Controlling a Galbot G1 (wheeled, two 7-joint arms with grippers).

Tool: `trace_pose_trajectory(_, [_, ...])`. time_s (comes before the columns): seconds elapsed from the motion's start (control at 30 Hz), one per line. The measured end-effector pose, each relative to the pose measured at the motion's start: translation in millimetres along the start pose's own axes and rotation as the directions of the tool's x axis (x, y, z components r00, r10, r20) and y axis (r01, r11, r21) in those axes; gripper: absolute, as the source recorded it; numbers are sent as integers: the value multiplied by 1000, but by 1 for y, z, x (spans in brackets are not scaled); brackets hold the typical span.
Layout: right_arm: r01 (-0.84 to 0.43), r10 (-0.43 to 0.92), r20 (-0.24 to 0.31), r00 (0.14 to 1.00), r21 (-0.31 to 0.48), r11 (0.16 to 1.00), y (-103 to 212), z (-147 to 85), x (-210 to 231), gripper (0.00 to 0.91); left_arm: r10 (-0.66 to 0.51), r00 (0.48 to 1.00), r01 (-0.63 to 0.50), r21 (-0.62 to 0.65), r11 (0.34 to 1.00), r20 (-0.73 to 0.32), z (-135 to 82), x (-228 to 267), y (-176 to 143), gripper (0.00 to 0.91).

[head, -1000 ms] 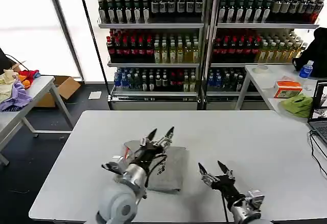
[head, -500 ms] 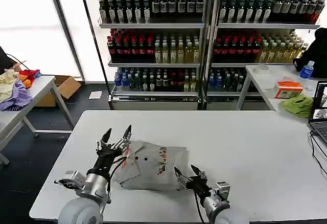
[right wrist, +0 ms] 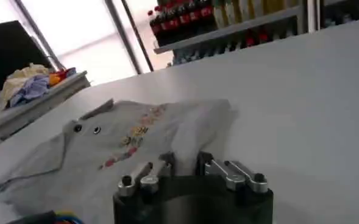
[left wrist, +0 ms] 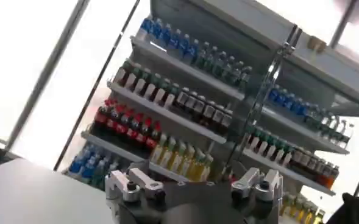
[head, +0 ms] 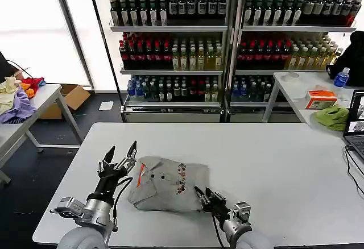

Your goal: Fold and organize the clothes.

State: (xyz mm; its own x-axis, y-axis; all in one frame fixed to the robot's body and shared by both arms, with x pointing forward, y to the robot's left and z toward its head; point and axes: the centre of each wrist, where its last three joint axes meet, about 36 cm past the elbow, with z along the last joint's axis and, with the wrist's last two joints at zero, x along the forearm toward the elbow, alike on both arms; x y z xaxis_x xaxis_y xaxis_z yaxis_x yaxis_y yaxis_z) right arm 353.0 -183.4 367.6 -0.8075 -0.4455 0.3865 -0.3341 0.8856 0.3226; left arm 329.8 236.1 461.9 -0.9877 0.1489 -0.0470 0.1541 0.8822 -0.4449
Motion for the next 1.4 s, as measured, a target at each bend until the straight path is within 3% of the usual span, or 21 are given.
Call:
trace_pose_trajectory(0.43, [-74,71,34,997,103,992,-62,-28,29,0,-24,1000,25,31,999,-15,7,10,4,907])
trace_pose_trajectory(0.5, [-100,96,37,995,121,988,-72,-33,35,907,-25,999,25,37,999,-22,9,11,4,907])
trace_pose_trajectory(0.77, [-191,184,52,981,186,964,-86,-52,60,907,-15,1000,16,42,999,-28,9,14,1,907])
trace_pose_trajectory(1.03, [-265,240,127,962,250,931,-76,-68,75,907,-12,999,13,36,999,-32,8,17,3,907])
trace_pose_trajectory(1.23, [-250,211,167,963,262,932,-50,-73,49,907,-12,999,12,16,1000,-33,8,20,6,907])
trace_pose_trajectory(1.4, [-236,201,150,968,270,933,-27,-64,12,907,-20,999,20,-1,1000,-29,7,25,11,907])
